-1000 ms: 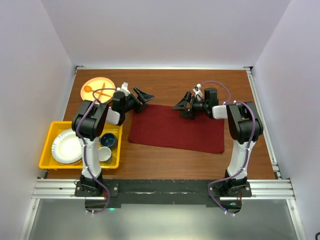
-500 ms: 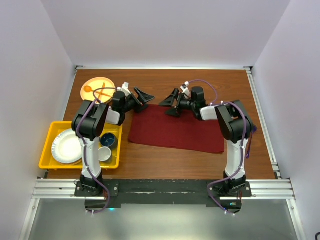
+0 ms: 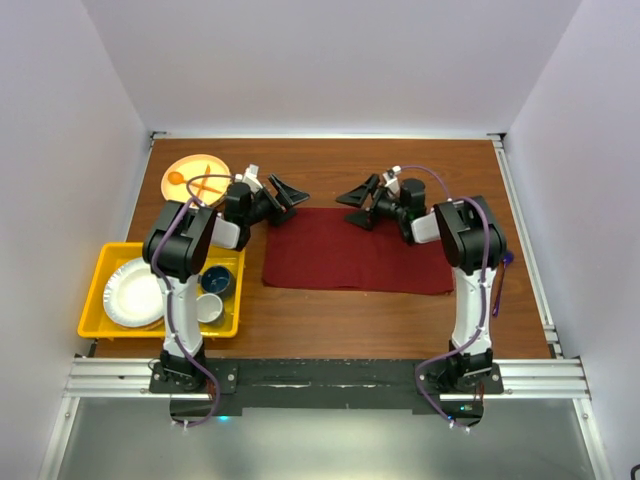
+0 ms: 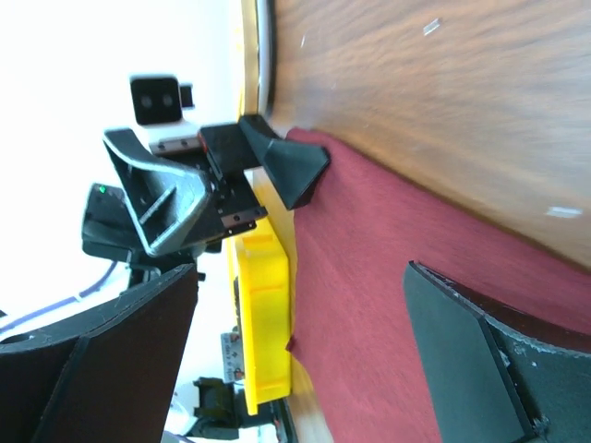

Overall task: Fold the napkin into a case and place the utensils inside
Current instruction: Adjust the items.

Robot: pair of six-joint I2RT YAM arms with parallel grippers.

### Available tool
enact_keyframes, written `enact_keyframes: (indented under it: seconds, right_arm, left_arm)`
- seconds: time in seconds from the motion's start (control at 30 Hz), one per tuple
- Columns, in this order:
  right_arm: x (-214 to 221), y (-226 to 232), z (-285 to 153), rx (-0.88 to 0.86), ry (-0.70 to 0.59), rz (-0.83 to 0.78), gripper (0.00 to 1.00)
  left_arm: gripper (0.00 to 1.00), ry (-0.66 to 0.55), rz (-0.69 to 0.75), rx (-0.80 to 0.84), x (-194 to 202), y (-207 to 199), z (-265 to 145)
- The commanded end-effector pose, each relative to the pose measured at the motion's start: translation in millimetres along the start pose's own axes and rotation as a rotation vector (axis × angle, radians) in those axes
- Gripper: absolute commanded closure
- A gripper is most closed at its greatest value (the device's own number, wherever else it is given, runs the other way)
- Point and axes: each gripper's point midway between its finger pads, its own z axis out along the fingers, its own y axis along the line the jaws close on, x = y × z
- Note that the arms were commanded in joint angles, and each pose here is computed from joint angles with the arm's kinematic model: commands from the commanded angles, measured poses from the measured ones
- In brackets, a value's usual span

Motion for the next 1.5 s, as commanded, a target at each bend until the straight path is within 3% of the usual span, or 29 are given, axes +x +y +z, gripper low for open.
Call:
enact_keyframes:
  seconds: [0.0,0.2,0.63,0.97,1.13,1.27,1.4,1.47]
  right_arm:
    - [-29.5,-34.5,-32.4,0.104,-0.087,0.055,0.02]
    - [-56.3,-34.0,-57.7,0.118,-0.122,0.07,0.02]
    - [-123.4,-84.3,-132.7,0.213,-0.175,0.056,0.02]
    - [-139.9,-99.1,-166.1,0.263,-0.163,0.028,0.02]
    - [-147.3,-56.2,-165.9,0.202,-0.177,-0.028,0.02]
    - [-139.1,0.0,-161.8,0.158,-0.164,-0.117,0.02]
    - [-123.2,38.1,-161.3,0.161,-0.179,-0.195,0.03]
    - [-121.7,33.3,-164.9,0.227,-0.199,-0.219,0.04]
  left_arm:
    - [0.0,0.029,-0.013,-0.125,9.5,35.7,-10.5]
    - [0.0,0.031,-0.015,-0.158,9.4,43.8,-10.8]
    - [0.0,0.03,0.005,-0.184,6.4,48.5,-16.4]
    - [0.0,0.033,0.022,-0.188,5.3,49.4,-15.1]
    - [0.0,0.042,0.11,-0.027,-8.7,-9.0,-8.4]
    - [0.0,0.045,0.255,0.154,-16.6,-105.0,-4.2]
    - [0.0,0.072,0.294,0.213,6.1,-145.7,3.8]
    - [0.0,0.092,0.303,0.237,29.4,-158.5,14.8]
